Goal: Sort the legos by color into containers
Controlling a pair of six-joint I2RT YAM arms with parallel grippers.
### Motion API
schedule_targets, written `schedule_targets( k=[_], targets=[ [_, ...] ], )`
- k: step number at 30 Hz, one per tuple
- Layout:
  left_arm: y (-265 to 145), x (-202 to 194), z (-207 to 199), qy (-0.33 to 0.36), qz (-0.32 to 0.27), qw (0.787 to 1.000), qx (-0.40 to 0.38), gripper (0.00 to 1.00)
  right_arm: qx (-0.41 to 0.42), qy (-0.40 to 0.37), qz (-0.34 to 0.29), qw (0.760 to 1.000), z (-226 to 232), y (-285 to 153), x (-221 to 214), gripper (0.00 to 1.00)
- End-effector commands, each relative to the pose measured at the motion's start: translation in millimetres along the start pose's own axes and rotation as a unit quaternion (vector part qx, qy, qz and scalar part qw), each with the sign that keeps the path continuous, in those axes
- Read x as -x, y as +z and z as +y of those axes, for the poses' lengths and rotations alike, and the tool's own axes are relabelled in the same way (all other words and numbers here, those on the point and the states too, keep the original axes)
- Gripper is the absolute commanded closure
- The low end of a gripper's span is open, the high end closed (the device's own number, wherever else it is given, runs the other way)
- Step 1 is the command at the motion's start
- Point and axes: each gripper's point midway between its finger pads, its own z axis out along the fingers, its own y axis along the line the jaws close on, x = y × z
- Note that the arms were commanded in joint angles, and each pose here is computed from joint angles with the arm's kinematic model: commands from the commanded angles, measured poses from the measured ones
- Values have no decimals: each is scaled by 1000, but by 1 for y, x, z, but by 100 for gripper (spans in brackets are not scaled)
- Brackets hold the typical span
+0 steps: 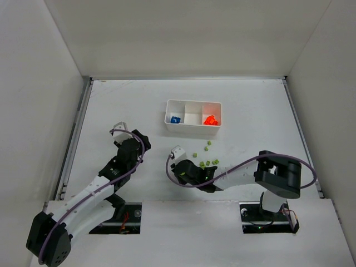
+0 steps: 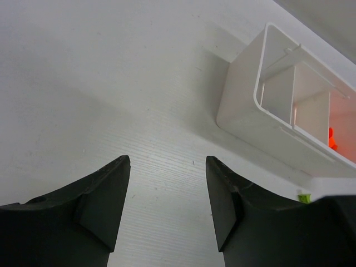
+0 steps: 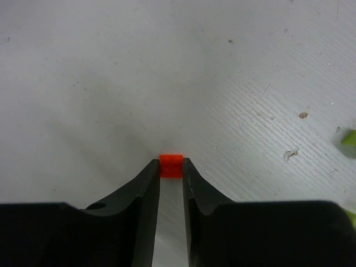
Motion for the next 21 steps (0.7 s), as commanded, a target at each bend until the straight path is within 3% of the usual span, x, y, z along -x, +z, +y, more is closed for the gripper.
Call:
schedule_targets(
  k=[1,9,17,21],
  targets=[
    [-2,6,-3,-8,-10,1000,-4,46,3,11,-8,1000,6,2,3,74],
    [-1,-1,-15,-4,2,1000,-14,46,-13,62,-72,995,-18,-26,49,78],
    [-6,-34,-78,48,46,994,-85,47,-80,144,-162,973,-108,-60,122,78],
    [-7,-46,-88,71,52,992,-92,48,-80,144,-164,973,-117,-69,128,73]
  ],
)
